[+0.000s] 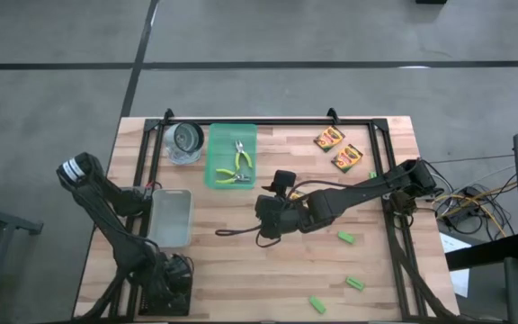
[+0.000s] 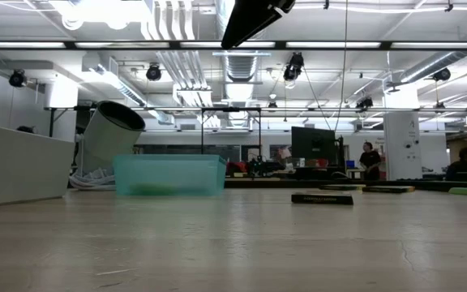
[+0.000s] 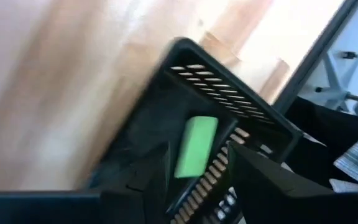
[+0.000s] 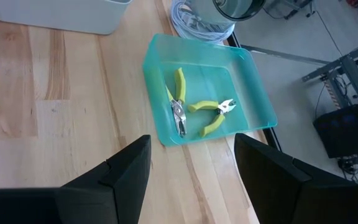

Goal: Pick & Place School Supplies
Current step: Put the green eraser into the black bin

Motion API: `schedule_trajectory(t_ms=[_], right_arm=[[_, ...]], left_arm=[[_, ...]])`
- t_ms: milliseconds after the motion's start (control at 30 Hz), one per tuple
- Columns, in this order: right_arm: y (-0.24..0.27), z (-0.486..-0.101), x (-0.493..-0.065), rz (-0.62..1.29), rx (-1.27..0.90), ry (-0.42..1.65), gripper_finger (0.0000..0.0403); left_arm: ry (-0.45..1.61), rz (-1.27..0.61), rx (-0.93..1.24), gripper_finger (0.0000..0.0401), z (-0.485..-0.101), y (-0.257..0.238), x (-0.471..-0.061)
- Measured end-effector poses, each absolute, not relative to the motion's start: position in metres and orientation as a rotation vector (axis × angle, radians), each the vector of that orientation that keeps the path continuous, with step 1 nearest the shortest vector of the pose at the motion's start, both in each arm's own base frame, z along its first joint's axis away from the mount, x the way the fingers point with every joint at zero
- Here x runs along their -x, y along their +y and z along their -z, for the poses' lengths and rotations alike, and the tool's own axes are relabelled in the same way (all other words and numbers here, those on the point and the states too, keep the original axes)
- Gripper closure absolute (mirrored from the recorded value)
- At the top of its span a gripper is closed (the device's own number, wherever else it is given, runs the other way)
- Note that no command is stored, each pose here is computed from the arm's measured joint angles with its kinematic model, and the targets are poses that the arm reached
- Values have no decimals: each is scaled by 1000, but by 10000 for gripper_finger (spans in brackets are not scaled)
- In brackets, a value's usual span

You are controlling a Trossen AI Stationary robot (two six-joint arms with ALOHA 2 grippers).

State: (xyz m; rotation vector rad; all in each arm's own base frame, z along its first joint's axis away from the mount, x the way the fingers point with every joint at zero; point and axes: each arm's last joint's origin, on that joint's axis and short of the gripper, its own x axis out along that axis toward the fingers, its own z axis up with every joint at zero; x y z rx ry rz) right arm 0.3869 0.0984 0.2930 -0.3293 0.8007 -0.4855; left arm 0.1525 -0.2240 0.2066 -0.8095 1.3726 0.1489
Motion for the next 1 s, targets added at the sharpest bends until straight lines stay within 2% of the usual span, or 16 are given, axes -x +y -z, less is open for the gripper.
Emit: schedule_trajectory(t_ms=[100, 233, 500, 600, 767, 1000], right_arm=[[98, -293, -387, 485, 329, 801, 177], [98, -293, -387, 485, 329, 801, 177], [98, -293, -387, 485, 329, 800, 177], [98, -293, -387, 485, 329, 800, 177], [98, -293, -387, 485, 328, 799, 177], [98, -293, -387, 465, 382, 811, 177]], left_arm=[[1347, -194, 784, 236, -215, -216, -151], [1203, -248, 727, 236, -229, -206, -150], [678, -350, 501, 236, -244, -194, -159], [560, -401, 468, 236, -246, -190, -162], [527, -440, 482, 236, -248, -181, -168], [547, -420, 367, 236, -258, -165, -176]])
